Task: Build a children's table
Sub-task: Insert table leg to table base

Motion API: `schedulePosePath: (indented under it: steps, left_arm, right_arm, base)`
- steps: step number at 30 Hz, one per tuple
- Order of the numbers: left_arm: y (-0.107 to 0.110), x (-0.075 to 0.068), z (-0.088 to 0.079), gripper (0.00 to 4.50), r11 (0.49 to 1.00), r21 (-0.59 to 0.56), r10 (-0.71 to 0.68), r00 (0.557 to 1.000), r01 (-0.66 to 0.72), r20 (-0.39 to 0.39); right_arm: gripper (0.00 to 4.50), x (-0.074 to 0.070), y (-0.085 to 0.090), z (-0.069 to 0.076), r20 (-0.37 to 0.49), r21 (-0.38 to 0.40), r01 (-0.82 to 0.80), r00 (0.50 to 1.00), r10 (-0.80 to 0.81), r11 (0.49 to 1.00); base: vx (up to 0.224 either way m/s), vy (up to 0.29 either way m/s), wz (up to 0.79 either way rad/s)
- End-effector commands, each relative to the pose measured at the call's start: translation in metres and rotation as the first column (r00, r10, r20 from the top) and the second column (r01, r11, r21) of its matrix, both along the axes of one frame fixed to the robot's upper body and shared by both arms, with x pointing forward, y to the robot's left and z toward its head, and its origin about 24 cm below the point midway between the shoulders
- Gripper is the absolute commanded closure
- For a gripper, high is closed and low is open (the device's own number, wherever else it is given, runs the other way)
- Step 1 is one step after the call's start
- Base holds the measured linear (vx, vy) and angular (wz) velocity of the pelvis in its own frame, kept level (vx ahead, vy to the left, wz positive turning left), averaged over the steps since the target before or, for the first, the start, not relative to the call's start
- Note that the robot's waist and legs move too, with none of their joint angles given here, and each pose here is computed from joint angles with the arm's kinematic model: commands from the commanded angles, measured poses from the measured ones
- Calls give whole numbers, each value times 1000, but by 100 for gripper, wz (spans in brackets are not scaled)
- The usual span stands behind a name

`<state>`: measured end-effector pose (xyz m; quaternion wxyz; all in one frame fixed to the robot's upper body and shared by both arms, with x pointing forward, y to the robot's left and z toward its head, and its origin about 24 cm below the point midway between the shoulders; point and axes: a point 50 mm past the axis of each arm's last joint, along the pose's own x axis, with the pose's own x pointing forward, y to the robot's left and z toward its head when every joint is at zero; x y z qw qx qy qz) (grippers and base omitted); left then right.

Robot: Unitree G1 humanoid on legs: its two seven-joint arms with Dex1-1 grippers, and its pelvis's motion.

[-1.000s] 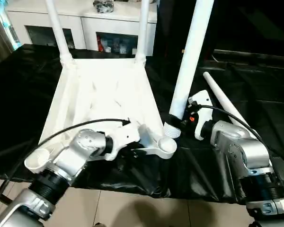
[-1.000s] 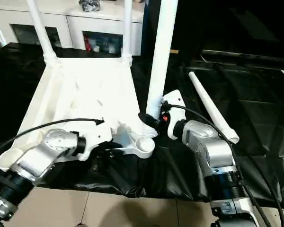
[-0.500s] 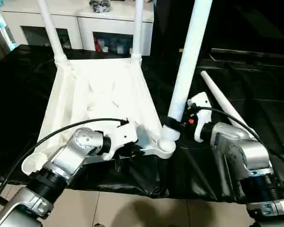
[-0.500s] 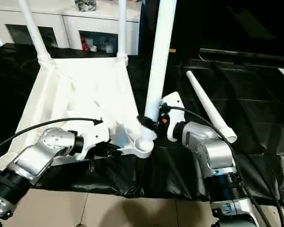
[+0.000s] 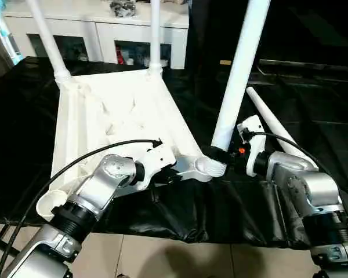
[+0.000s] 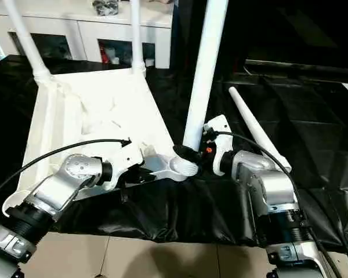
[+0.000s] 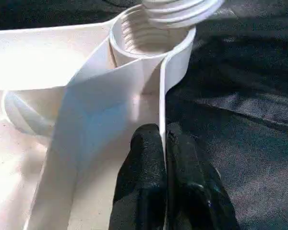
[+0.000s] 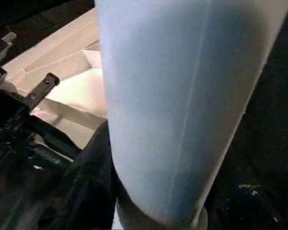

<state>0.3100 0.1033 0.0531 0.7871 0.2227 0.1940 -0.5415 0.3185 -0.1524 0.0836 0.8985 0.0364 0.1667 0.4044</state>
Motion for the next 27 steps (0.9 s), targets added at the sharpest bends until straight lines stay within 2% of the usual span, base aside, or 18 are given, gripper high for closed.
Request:
schedulePosePath:
  steps: [1,7,15,16,19,20,26,27]
  left_arm:
    - [-4,4,11,450,997,-80,3,999,1,48]
    - [-1,5,8,450,999,-51,12,998,-9,61]
    - [6,8,6,450,998,-37,50,997,-48,58]
    - [8,8,5,393,998,-36,53,998,-52,43]
    - [10,9,5,393,997,-33,67,997,-65,49]
    - [12,10,5,366,997,-16,73,994,-72,77]
    - [13,8,3,350,998,-14,55,997,-54,48]
    - [13,8,3,374,998,-14,54,998,-53,44]
  right_arm:
    - [260,5,-3,1,12,-15,26,1000,-25,1000]
    - [260,12,5,-5,-14,34,35,999,-35,999]
    - [260,15,9,-7,-9,36,30,1000,-29,999]
    - [260,16,9,-8,-9,36,29,1000,-29,999]
    - [260,16,10,-9,-11,36,27,1000,-27,999]
    - [260,16,10,-10,-11,36,26,1000,-26,999]
    - [260,17,11,-11,-13,34,25,1000,-24,999]
    - [260,17,11,-12,-12,33,25,1000,-24,999]
  base:
    - [0,0,0]
    - [0,0,0]
    - [0,0,0]
    - [0,0,0]
    - [0,0,0]
    - [0,0,0]
    - [0,0,0]
    - [0,0,0]
